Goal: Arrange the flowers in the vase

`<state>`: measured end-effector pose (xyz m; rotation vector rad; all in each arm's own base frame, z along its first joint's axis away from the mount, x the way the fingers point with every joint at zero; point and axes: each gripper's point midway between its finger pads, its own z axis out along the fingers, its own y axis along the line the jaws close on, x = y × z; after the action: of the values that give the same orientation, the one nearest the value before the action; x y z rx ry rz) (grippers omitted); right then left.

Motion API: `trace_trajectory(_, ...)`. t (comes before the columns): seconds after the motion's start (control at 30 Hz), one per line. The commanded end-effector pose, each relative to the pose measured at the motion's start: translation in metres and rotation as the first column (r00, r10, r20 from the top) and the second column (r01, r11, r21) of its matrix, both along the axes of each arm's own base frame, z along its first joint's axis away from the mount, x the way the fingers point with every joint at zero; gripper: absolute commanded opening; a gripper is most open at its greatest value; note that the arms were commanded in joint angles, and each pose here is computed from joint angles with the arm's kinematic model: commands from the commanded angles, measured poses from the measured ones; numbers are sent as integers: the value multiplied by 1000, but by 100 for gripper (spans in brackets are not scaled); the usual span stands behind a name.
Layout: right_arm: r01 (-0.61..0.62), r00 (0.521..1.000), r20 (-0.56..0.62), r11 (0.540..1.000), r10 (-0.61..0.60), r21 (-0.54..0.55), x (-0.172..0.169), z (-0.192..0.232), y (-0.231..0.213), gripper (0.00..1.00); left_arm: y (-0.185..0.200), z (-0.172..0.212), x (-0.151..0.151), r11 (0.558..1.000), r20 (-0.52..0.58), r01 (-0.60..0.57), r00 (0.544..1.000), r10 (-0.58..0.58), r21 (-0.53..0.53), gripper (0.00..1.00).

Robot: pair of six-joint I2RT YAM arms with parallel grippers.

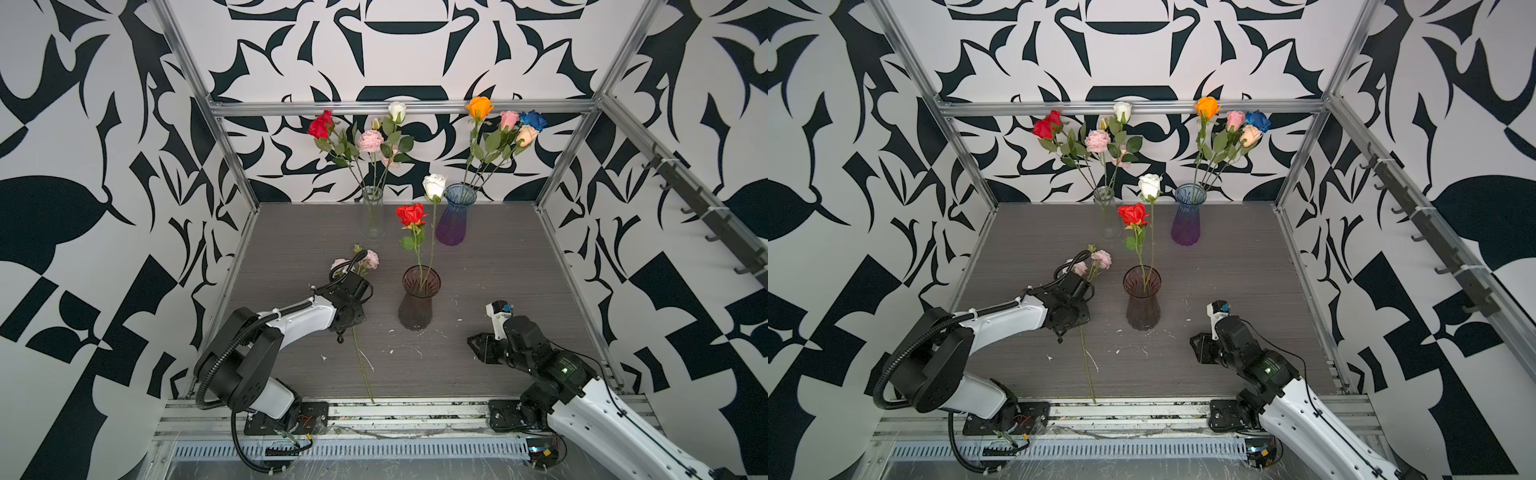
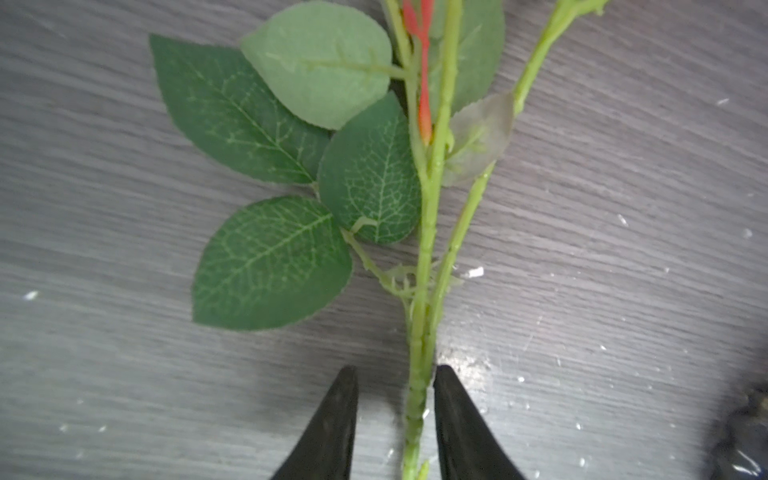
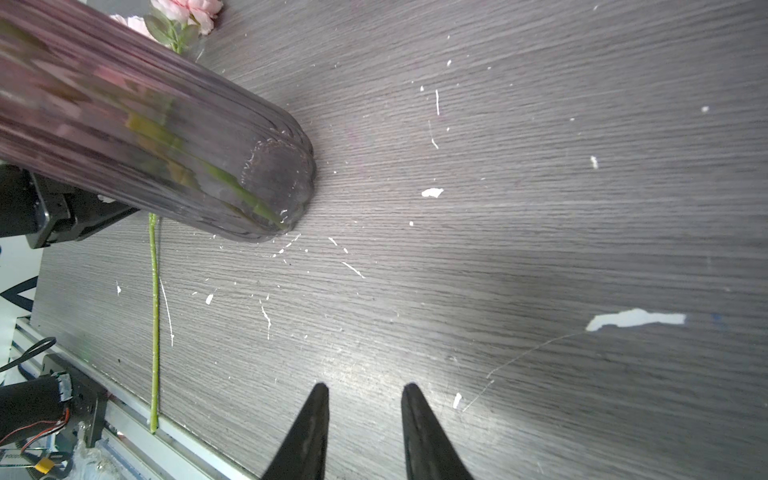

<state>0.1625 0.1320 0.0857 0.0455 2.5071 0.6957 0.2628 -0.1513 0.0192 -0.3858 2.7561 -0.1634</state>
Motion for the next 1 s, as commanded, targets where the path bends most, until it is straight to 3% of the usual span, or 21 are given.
trace_trajectory(0.0,-10,999,32,1000,10,-2,4,4,2,33,9,-13,-11,1000,-58,7,998,-5,25,33)
trace_trajectory(0.4,-11,999,30,1000,11,-4,4,4,2,33,18,-18,-9,991,-149,64,988,-46,119,28)
trace_trajectory(0.7,-11,1000,29,1000,11,-3,4,4,2,33,21,-30,-13,987,-203,65,979,-34,150,30)
trace_trajectory(0.83,-11,999,31,1000,11,-3,4,4,2,33,18,-30,-14,991,-190,53,981,-29,124,18)
trace_trajectory(0.97,-11,999,31,1000,11,-3,4,4,2,33,16,-21,-11,995,-155,29,988,-14,94,11)
